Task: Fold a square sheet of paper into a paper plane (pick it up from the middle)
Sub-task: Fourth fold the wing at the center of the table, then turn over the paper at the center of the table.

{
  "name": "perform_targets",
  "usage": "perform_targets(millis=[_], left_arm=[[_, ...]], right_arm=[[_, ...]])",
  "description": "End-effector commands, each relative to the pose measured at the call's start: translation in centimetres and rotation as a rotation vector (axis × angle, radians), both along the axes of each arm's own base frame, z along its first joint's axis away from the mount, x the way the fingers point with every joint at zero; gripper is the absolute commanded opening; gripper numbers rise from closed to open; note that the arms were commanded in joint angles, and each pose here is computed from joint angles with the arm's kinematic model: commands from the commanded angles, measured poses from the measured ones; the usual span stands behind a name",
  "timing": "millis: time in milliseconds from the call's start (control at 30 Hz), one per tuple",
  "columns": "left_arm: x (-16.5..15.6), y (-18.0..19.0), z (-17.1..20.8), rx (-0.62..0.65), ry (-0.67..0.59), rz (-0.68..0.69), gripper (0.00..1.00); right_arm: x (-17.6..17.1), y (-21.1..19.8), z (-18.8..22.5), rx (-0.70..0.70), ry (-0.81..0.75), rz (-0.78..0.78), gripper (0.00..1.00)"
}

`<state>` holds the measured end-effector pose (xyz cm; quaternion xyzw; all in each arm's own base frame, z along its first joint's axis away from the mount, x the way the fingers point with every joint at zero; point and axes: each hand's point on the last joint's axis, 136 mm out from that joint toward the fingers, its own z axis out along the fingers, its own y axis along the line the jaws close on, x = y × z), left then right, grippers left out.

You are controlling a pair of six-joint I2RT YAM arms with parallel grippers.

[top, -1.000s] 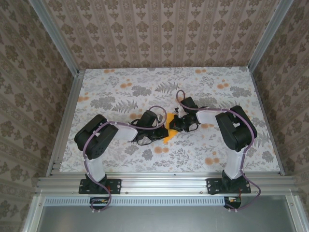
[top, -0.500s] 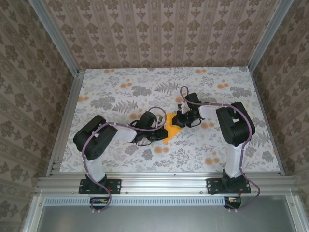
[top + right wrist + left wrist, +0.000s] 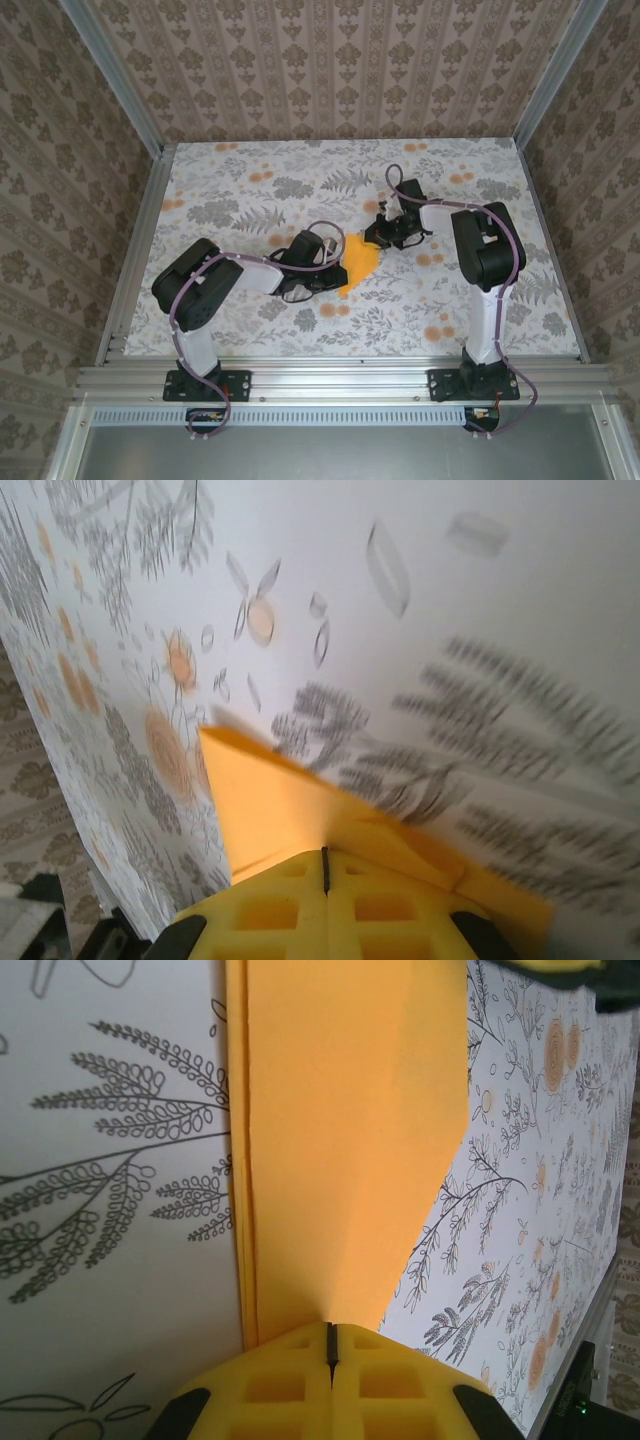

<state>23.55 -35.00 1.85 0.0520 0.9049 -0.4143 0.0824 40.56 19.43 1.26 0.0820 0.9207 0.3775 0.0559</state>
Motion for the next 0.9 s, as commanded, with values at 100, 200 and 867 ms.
perform_targets(millis=[100, 200, 867], left_arm=[[-6.0, 5.7, -6.6, 0.277, 0.243, -0.032, 0.0], [-5.9, 5.5, -6.4, 0.273, 0.239, -0.036, 0.0], [0.7, 4.2, 6.5, 0.216, -0.114, 0.078, 0.46]], right_arm=[[5.6, -5.5, -1.9, -0.127, -0.088, -0.165, 0.06], [6.9, -5.9, -0.4, -0.119, -0.122, -0.185, 0.06], [-5.9, -0.8, 6.4, -0.142, -0.118, -0.077, 0.49]])
